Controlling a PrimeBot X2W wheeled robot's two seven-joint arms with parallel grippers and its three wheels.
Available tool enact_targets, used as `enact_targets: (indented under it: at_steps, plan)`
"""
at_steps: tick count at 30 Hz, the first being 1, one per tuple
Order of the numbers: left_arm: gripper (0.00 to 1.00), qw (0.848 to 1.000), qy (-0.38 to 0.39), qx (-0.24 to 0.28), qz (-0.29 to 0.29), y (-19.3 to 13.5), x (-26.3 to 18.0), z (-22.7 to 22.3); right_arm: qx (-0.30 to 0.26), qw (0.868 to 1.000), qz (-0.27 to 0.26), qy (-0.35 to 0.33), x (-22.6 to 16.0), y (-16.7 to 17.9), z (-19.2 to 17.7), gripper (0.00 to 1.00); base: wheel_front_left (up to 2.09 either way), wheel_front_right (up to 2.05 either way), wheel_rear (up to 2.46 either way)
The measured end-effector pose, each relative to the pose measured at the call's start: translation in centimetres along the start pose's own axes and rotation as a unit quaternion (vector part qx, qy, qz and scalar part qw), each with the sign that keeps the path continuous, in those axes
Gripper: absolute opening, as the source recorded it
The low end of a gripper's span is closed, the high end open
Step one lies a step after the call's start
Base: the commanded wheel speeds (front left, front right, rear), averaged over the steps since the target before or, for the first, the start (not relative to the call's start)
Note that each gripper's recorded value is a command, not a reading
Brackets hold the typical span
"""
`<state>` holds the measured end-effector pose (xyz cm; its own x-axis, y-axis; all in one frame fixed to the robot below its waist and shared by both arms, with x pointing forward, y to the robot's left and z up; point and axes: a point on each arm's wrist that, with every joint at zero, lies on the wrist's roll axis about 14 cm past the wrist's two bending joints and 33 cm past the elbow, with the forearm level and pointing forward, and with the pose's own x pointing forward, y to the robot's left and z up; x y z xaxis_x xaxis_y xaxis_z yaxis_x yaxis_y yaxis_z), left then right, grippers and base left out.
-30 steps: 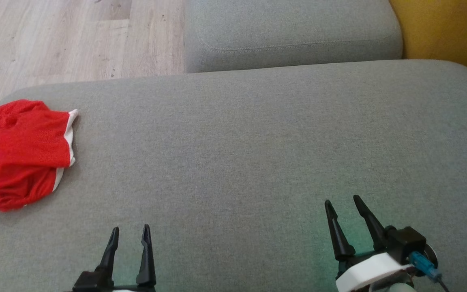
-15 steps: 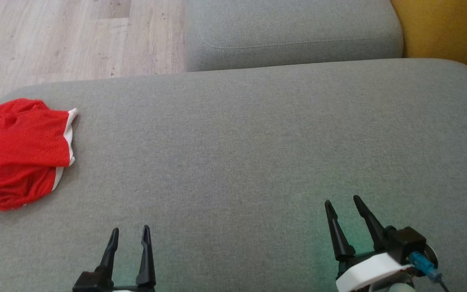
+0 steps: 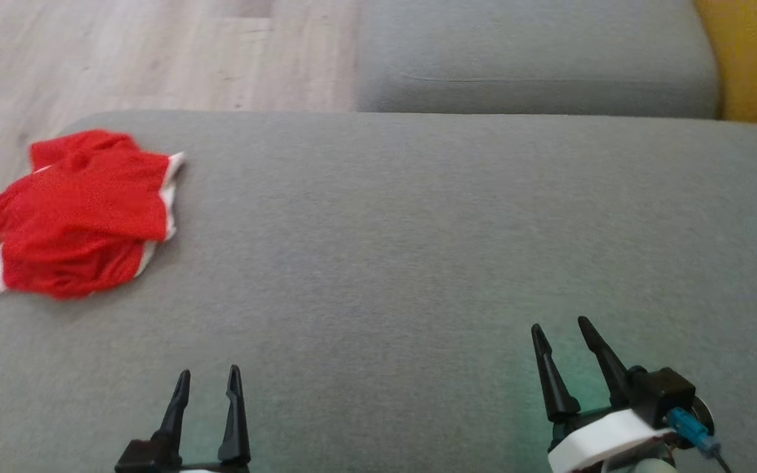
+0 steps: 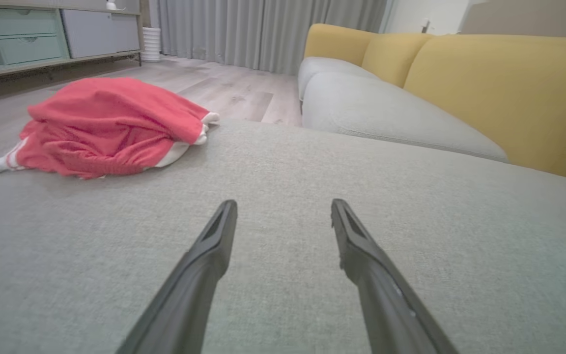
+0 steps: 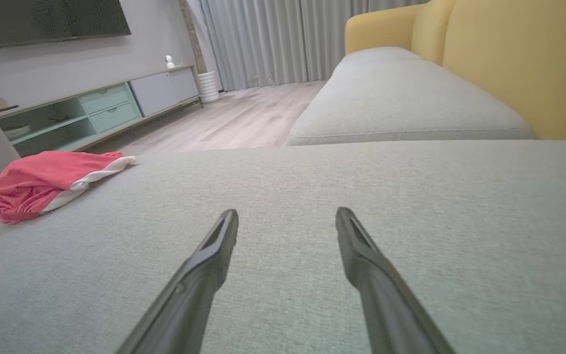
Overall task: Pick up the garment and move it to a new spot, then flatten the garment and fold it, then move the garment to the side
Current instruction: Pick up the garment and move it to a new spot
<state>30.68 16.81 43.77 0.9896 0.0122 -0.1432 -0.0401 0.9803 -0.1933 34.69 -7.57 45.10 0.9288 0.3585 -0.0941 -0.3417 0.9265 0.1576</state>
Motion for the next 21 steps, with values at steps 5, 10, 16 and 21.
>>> enact_targets:
  at_steps: [5, 10, 16, 21]
  plan:
    - [1.0, 0.999, -0.01, -0.006, 0.044, 2.5, -1.5, 0.3, -0.005, 0.999, 0.042, 0.007, 1.4, 2.3, -0.2, 1.0, 0.0, 0.0, 0.0]
    - [1.0, 0.995, -0.021, -0.012, 0.093, 5.3, -3.3, 0.7, -0.009, 0.996, 0.085, 0.015, 2.6, 4.8, -0.6, 1.0, 0.0, 0.0, 0.0]
    - [1.0, 0.991, -0.027, -0.016, 0.131, 7.2, -5.0, 0.7, -0.013, 0.992, 0.124, 0.024, 3.5, 7.1, -1.0, 1.0, 0.0, 0.0, 0.0]
    - [1.0, 0.989, -0.029, -0.017, 0.147, 7.8, -5.6, 0.8, -0.013, 0.99, 0.14, 0.029, 3.8, 8.1, -1.4, 1.0, 0.0, 0.0, 0.0]
